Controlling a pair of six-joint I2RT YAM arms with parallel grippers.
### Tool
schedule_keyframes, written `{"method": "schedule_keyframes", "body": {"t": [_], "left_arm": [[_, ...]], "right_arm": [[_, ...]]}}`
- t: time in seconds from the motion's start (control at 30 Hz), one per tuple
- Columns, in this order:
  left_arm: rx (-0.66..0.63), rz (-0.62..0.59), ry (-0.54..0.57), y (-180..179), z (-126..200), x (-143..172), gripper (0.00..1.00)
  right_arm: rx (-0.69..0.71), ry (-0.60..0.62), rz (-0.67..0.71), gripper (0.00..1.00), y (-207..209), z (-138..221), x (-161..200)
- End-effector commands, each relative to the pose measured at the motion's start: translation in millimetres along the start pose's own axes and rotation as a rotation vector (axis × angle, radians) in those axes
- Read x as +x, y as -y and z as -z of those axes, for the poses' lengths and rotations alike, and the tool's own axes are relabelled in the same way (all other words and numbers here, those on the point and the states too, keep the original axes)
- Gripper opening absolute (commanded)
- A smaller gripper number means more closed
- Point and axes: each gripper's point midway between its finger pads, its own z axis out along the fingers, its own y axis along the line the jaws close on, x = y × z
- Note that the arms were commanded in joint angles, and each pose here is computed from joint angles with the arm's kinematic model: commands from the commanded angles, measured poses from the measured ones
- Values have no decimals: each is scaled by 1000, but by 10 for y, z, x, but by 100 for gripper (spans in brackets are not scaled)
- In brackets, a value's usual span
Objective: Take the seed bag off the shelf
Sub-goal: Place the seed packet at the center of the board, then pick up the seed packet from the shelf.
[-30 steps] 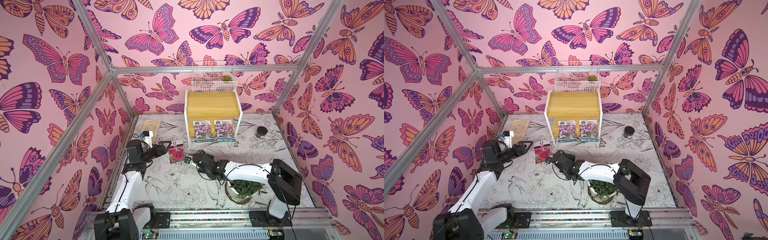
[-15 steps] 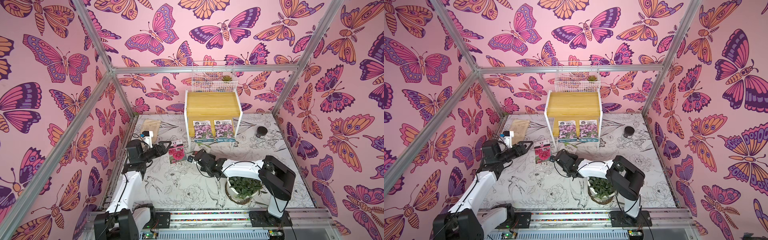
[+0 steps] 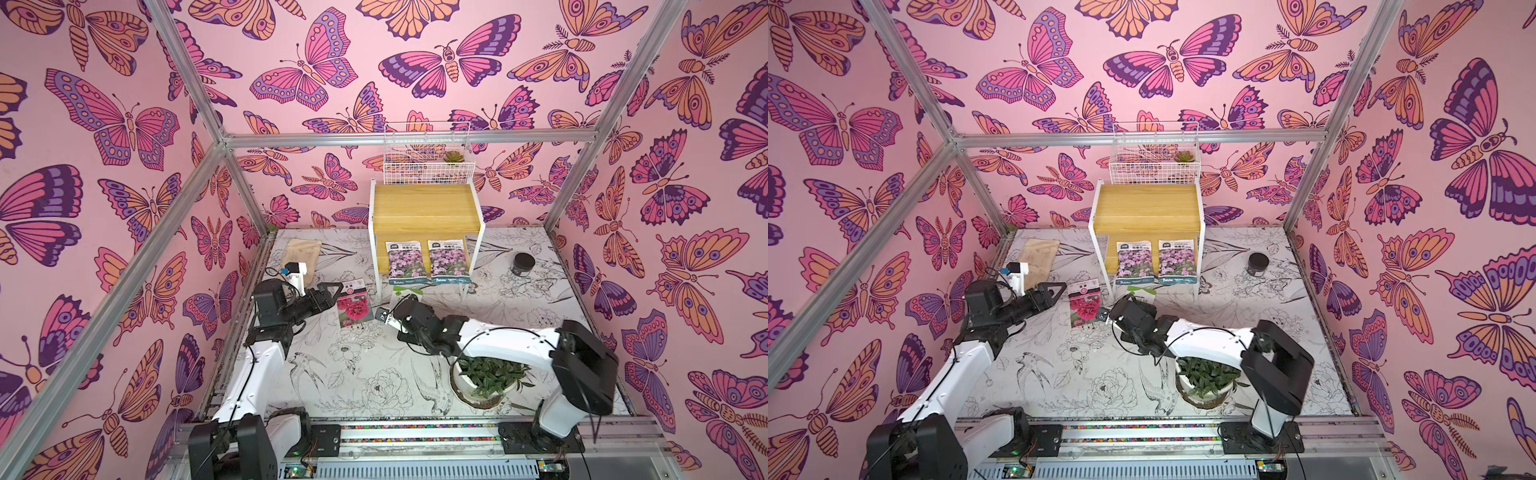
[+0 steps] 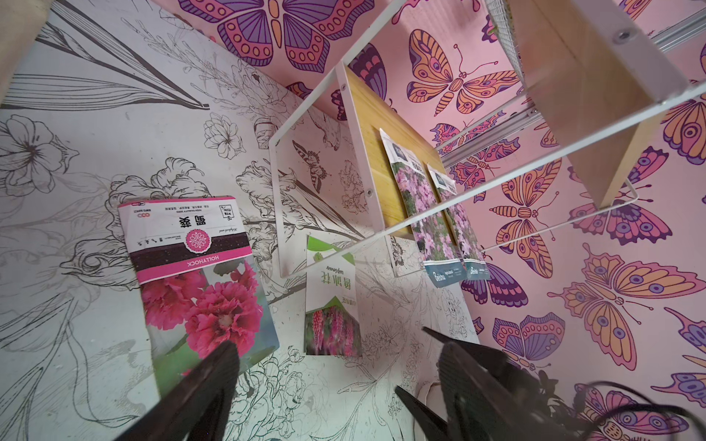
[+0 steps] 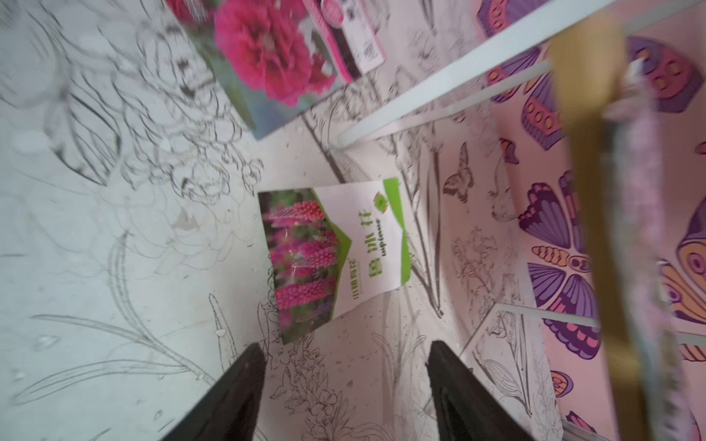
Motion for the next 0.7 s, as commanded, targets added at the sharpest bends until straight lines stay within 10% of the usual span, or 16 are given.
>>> {"method": "schedule_keyframes", "body": {"t": [0.0, 0.67], "left_arm": [[20, -12, -3, 8, -7, -1, 85], [42, -8, -9, 44, -5, 6, 85]], "right_arm": [[51, 156, -47, 77, 348, 446, -348], [52, 161, 66, 75, 549, -65, -543]]}}
